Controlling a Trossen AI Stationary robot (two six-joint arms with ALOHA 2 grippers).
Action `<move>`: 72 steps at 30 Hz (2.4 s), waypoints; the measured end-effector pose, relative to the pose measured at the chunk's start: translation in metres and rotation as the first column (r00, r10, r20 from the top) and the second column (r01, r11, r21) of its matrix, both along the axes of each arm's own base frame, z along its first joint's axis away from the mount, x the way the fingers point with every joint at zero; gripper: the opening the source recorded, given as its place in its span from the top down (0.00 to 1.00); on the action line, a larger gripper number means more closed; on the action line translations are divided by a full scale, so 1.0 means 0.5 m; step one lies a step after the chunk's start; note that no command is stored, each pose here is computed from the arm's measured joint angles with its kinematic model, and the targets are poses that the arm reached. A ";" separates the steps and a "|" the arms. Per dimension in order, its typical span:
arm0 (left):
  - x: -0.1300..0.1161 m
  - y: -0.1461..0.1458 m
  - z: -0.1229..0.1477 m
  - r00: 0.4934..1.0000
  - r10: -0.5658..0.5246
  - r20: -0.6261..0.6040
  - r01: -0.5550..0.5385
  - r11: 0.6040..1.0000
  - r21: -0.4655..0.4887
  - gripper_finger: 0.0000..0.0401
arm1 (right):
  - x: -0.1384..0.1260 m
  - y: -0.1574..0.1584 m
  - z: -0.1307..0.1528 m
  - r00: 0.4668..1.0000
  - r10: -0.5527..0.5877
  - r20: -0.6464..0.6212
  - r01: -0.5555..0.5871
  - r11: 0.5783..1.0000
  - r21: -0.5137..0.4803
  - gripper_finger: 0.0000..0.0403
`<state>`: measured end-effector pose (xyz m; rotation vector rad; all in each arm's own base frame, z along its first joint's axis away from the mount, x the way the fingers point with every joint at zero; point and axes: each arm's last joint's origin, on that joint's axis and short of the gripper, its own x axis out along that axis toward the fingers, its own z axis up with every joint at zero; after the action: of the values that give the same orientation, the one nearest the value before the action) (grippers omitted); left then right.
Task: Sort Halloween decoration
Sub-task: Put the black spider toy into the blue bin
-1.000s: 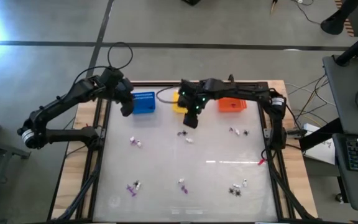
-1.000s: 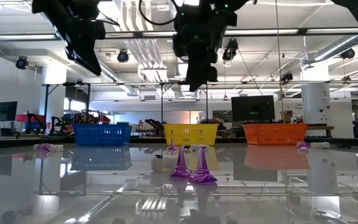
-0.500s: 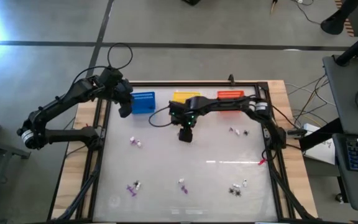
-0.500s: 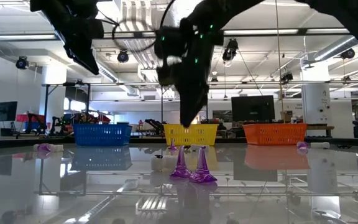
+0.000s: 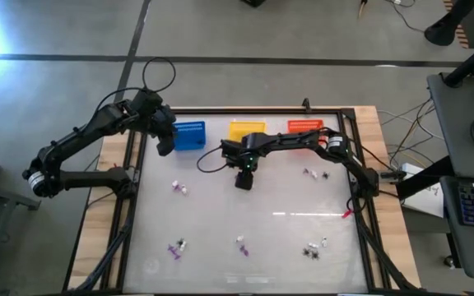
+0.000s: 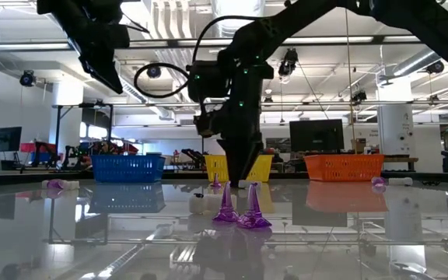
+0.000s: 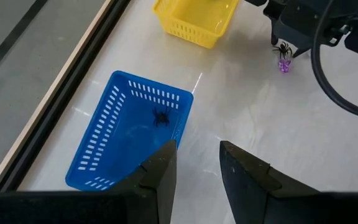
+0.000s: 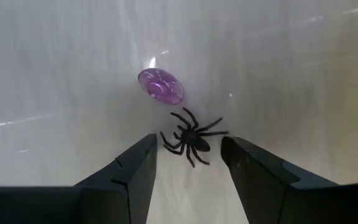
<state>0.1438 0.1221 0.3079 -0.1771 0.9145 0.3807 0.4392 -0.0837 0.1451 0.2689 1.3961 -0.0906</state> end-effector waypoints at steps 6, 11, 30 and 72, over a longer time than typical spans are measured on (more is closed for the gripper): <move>0.000 0.000 0.000 1.000 -0.001 0.000 0.001 1.000 0.000 0.74 | 0.004 -0.001 -0.022 1.000 -0.005 -0.012 0.005 1.000 0.005 0.58; 0.000 0.000 0.000 1.000 -0.001 0.000 0.001 1.000 0.000 0.74 | 0.006 -0.001 -0.045 0.999 -0.011 -0.036 0.011 1.000 0.012 0.70; 0.000 0.000 0.000 1.000 -0.001 -0.001 0.001 1.000 0.000 0.74 | -0.006 -0.002 0.015 0.988 -0.151 -0.008 0.151 0.988 0.028 0.98; 0.008 0.014 0.015 0.998 0.042 0.055 -0.049 0.991 0.121 0.74 | 0.089 -0.185 0.116 0.466 -0.530 0.708 0.436 0.834 0.337 0.98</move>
<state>0.1480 0.1289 0.3155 -0.0947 0.8339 0.4712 0.4838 -0.1764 0.2031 0.7134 0.3874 -0.3334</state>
